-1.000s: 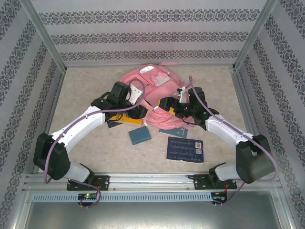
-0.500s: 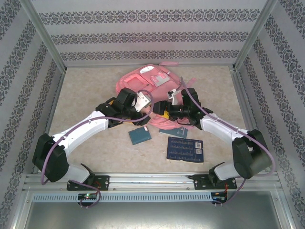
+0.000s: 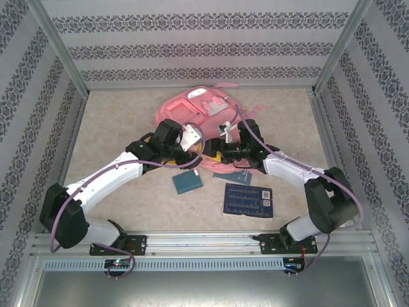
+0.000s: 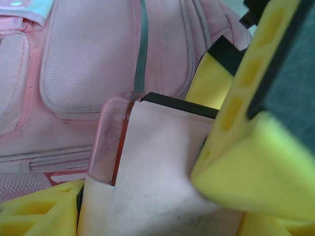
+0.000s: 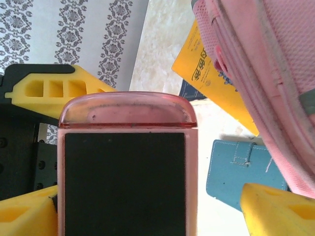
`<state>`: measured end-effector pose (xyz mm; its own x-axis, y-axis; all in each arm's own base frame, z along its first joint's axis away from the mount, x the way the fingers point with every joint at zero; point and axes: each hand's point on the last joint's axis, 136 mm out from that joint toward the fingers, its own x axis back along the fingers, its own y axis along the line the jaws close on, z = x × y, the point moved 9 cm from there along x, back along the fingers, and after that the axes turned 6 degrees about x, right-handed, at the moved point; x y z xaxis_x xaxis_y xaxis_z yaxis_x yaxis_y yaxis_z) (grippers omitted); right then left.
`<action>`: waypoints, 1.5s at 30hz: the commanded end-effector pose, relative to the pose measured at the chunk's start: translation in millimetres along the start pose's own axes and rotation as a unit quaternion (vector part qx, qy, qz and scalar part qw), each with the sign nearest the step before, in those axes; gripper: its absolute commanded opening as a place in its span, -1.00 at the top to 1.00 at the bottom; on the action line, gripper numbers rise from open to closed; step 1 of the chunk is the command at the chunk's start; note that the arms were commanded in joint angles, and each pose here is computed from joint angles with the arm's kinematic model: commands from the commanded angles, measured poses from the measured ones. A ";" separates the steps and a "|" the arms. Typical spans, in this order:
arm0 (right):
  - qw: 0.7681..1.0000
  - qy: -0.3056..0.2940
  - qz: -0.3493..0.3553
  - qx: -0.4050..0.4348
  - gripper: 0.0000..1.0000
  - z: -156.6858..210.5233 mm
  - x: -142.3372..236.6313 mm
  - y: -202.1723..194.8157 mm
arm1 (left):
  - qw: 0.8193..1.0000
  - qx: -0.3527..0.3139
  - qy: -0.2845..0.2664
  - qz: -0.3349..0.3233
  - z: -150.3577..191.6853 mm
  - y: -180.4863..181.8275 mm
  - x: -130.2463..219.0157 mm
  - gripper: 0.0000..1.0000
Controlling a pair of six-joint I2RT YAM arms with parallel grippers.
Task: Pack books, pencil case, and school supplies into a backpack
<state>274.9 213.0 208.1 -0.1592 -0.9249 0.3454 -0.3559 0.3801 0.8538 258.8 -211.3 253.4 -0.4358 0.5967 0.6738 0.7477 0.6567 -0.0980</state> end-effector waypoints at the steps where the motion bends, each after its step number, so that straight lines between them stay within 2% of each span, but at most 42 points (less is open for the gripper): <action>1: 0.999 -0.005 -0.028 0.020 -0.64 -7.0 -3.7 11.0 | 0.999 -0.028 -0.038 0.015 -9.5 -9.0 5.3 -0.13; 4: 0.999 -0.004 -0.035 0.019 -0.50 -7.4 -6.0 12.5 | 0.999 -0.030 -0.037 0.019 -9.2 -10.4 4.2 -0.14; 9: 0.999 0.002 -0.045 0.020 -0.13 -6.7 -10.7 16.0 | 0.999 -0.030 -0.032 0.015 -7.2 -9.7 -0.1 -0.16; 12: 0.999 0.001 -0.043 0.019 0.08 -6.1 -10.5 15.9 | 0.999 -0.029 -0.030 0.011 -7.0 -9.1 -2.0 -0.25; 16: 0.999 -0.012 -0.034 0.016 0.25 -6.6 -5.1 13.8 | 0.999 -0.030 -0.031 0.005 -7.3 -8.2 -1.4 -0.37; 23: 0.995 -0.099 0.016 -0.004 0.39 -11.9 34.1 -0.5 | 0.999 -0.014 -0.052 -0.005 -18.8 -8.3 11.1 -0.67; 30: 0.967 -0.229 0.112 -0.002 0.40 -5.9 95.7 1.0 | 0.996 0.030 -0.077 0.016 -57.4 -10.7 21.4 -0.72; 33: 0.948 -0.273 0.166 -0.001 0.41 1.6 120.5 3.5 | 0.996 0.068 -0.044 0.023 -73.4 -6.9 4.4 -0.71; 37: 0.916 -0.318 0.244 0.017 0.44 13.1 145.3 7.9 | 0.992 0.121 0.022 0.031 -90.2 2.2 -37.3 -0.60; 41: 0.897 -0.335 0.288 0.023 0.44 21.5 158.2 7.9 | 0.983 0.160 0.081 0.047 -99.9 9.8 -82.8 -0.46; 45: 0.883 -0.347 0.317 0.022 0.43 28.9 167.0 3.8 | 0.976 0.181 0.109 0.059 -105.0 14.1 -115.7 -0.35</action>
<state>224.7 72.3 265.0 -0.8332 -0.4044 0.3771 -0.0967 0.7780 0.6208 380.1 -314.8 252.2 -0.3023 0.6037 0.7377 0.5938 0.7247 -0.3497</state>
